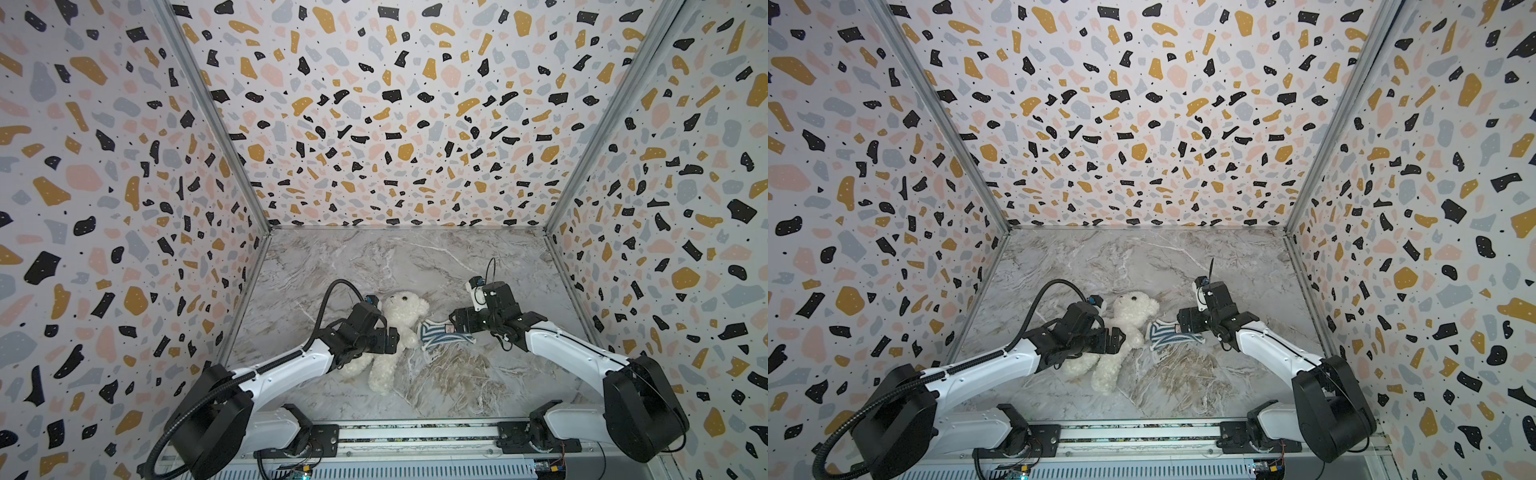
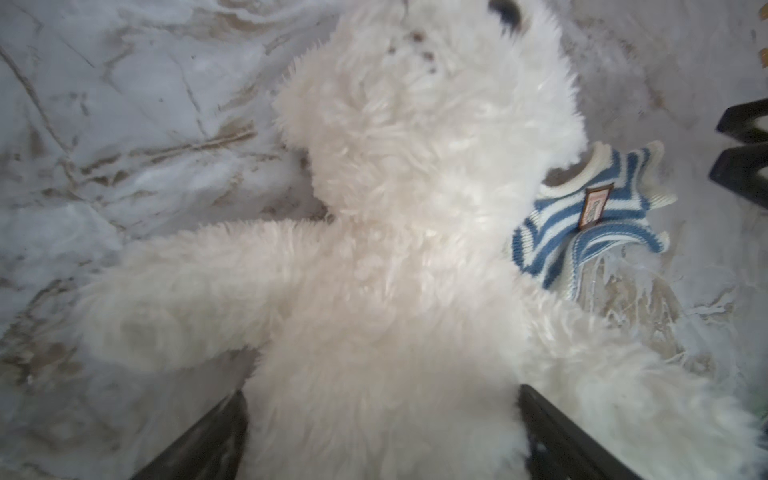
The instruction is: Dress the teddy bear
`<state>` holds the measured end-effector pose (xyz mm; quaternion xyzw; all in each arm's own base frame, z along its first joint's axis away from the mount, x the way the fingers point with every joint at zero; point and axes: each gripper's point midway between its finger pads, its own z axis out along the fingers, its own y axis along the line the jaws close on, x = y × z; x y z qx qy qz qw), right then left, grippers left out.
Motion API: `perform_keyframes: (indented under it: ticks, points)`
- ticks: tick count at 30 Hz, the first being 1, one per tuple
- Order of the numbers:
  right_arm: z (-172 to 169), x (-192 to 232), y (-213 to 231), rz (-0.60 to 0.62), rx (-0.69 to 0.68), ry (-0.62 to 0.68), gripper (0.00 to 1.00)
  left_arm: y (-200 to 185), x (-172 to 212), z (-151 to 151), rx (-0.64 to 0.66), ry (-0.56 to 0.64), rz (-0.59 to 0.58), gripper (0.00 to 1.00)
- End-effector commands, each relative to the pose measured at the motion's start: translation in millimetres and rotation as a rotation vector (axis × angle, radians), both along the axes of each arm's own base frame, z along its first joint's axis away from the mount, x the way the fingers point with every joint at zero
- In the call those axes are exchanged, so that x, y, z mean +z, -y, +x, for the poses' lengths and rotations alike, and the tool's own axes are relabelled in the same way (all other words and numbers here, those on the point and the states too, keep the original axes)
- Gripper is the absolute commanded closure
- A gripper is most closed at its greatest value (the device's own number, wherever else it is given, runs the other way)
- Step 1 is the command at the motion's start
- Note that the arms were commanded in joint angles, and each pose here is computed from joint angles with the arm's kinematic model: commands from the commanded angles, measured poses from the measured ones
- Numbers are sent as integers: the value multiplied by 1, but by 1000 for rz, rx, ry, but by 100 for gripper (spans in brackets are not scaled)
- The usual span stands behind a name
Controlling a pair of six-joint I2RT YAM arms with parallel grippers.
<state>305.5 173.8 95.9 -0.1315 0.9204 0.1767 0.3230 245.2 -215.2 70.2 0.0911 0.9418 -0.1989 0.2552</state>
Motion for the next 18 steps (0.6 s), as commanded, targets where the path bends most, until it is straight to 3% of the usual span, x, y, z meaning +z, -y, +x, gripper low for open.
perform_keyframes:
  ticks: [1,5,11,18]
  points:
    - [7,14,-6,2,34,33,3,5,-3,3,-27,10,35,0]
    - [6,11,-10,-3,70,18,3,9,-21,-1,-48,-21,59,7]
    - [4,2,-20,-28,123,-9,5,12,-28,-5,-62,-26,66,36]
    - [0,-5,-38,-56,186,-22,6,12,-25,-5,-57,-10,48,77]
